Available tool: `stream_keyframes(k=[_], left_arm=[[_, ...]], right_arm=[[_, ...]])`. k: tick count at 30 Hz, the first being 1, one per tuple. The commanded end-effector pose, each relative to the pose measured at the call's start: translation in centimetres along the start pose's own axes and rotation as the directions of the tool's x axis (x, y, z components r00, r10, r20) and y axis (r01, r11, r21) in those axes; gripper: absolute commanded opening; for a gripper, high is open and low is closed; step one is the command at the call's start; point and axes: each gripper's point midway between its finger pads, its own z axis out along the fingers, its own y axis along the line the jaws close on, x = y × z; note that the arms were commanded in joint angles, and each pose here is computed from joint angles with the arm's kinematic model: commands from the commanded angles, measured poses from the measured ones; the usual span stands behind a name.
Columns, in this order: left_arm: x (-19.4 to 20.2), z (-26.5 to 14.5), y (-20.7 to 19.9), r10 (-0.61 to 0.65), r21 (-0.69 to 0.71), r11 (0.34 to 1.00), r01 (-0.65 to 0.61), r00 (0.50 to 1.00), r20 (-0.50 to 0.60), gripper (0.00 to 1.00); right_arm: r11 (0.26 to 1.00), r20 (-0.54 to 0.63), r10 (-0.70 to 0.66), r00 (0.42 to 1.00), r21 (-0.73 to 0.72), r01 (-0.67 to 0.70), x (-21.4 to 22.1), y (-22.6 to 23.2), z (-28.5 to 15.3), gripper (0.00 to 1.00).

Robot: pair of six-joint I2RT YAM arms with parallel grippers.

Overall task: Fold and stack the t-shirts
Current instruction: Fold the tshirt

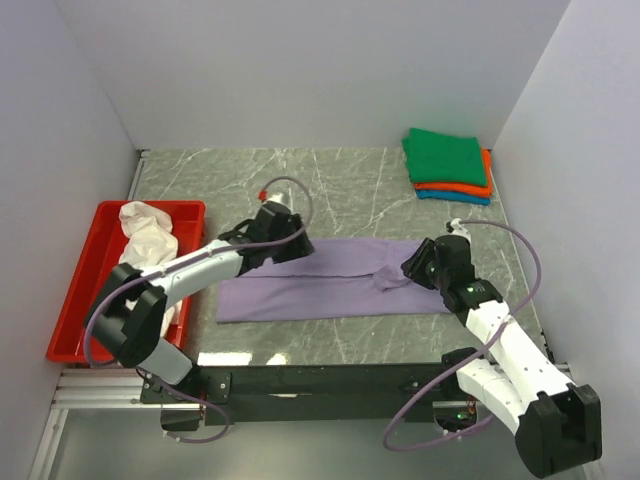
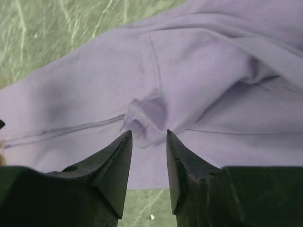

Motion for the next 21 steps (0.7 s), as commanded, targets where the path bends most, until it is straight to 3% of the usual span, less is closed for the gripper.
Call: stream_keyframes(k=[1, 5, 10, 21], left_arm=[[-0.1, 0.2, -6.1, 0.12, 0.174, 0.977, -0.125, 0.992, 0.035, 0.6], [2.9, 2.6, -10.6, 0.222, 0.23, 0.949, -0.213, 0.975, -0.012, 0.6], [6.0, 6.0, -12.9, 0.282, 0.246, 0.934, -0.257, 0.957, -0.07, 0.6], [9.8, 7.9, -16.3, 0.32, 0.336, 0.905, -0.26, 0.937, -0.138, 0.55]], right_arm=[[0.996, 0.071, 0.021, 0.997, 0.088, -0.028, -2.7, -0.4, -1.0, 0.45], [0.993, 0.072, 0.018, 0.997, 0.118, -0.027, -6.4, 1.0, -0.2, 0.47], [0.996, 0.013, 0.031, 0.999, 0.082, -0.032, -10.5, 2.5, 3.1, 0.47], [0.997, -0.107, 0.021, 0.994, 0.082, -0.013, -10.3, 2.3, 8.8, 0.46]])
